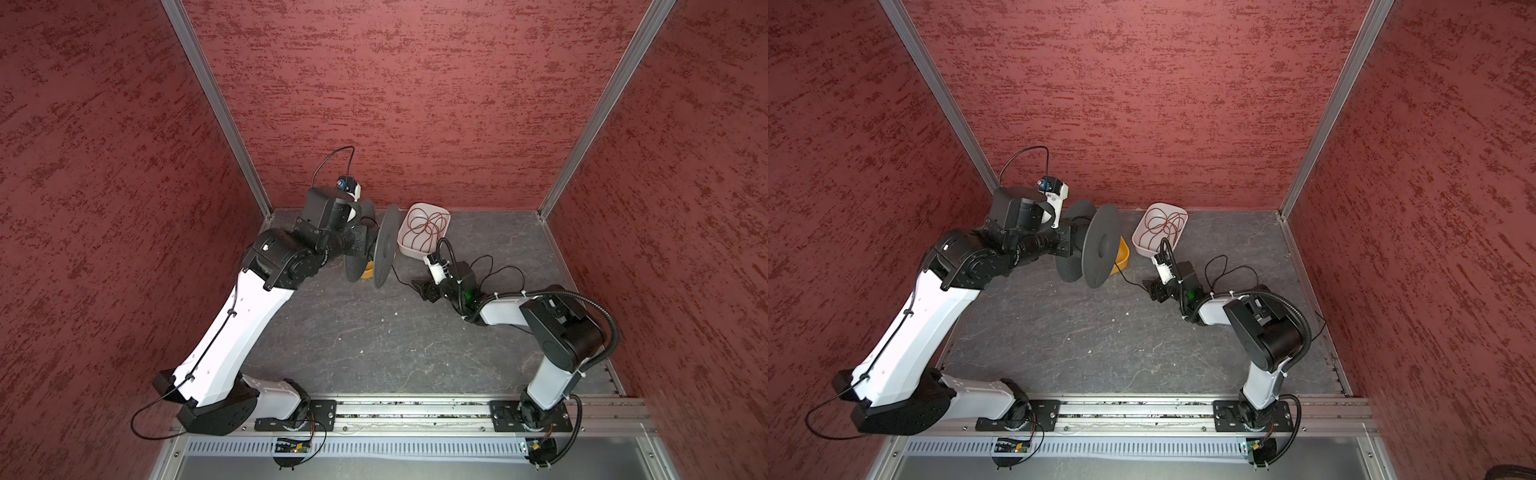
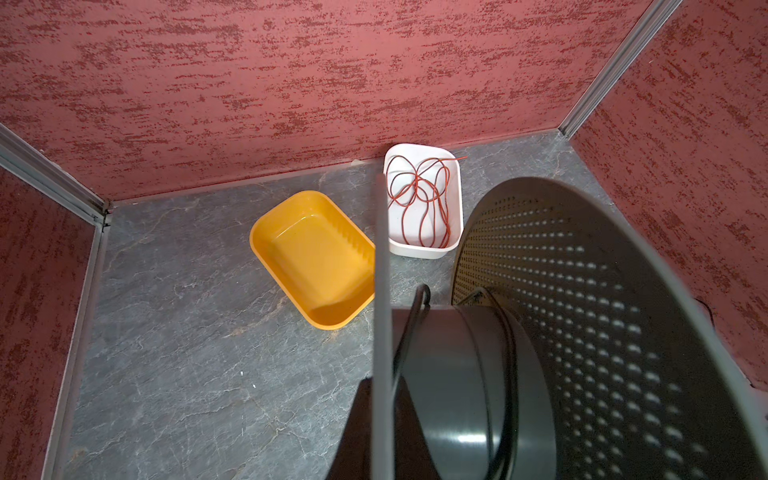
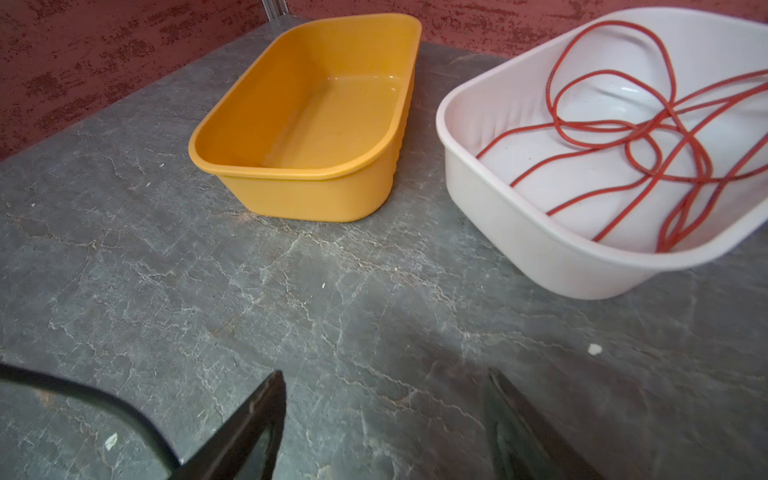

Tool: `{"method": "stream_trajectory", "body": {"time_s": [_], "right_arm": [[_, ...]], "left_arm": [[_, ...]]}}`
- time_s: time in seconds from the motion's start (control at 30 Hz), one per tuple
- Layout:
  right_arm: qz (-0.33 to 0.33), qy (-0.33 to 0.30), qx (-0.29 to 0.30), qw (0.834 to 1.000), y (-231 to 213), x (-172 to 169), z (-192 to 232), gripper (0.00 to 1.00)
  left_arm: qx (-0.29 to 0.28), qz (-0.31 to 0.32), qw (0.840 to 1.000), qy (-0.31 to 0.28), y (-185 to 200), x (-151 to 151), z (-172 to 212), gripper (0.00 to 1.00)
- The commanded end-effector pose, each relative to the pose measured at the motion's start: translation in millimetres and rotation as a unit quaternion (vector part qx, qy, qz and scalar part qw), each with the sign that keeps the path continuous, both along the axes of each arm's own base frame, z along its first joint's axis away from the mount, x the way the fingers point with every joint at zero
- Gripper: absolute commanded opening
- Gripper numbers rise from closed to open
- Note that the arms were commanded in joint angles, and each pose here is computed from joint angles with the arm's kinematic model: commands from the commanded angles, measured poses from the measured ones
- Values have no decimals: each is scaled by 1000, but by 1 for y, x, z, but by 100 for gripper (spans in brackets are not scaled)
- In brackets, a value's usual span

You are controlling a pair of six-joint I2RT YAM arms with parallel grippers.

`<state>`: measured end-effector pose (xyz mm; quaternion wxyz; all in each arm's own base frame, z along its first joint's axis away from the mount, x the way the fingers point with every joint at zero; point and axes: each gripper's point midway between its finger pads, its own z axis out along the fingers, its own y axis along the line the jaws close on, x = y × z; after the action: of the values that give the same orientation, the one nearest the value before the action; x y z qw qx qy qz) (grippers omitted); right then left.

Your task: Wrap the cables

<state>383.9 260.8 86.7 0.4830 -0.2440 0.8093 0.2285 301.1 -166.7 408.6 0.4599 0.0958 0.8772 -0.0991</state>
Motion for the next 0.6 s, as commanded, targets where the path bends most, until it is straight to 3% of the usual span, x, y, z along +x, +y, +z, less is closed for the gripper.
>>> {"method": "stream_trajectory", "body": {"time_s": [0.0,0.07,0.13,0.37,0.57], "right_arm": [[-60,-21,-17,998,-18,7,20,78],[-112,-10,-31,993,-35,10,27,79],[-115,-8,-35,993,-40,4,34,82],[-68,27,-65,995,-32,-13,24,79],[29,25,-24,999,-1,-39,21,77]], "left_arm": [[-30,2,999,-30,-3,6,21,0],[-23,11,999,-30,0,7,18,0],[-15,20,999,-29,3,9,15,0],[-25,10,999,-26,-3,10,13,0],[-25,9,999,-24,-4,11,12,0]]}}
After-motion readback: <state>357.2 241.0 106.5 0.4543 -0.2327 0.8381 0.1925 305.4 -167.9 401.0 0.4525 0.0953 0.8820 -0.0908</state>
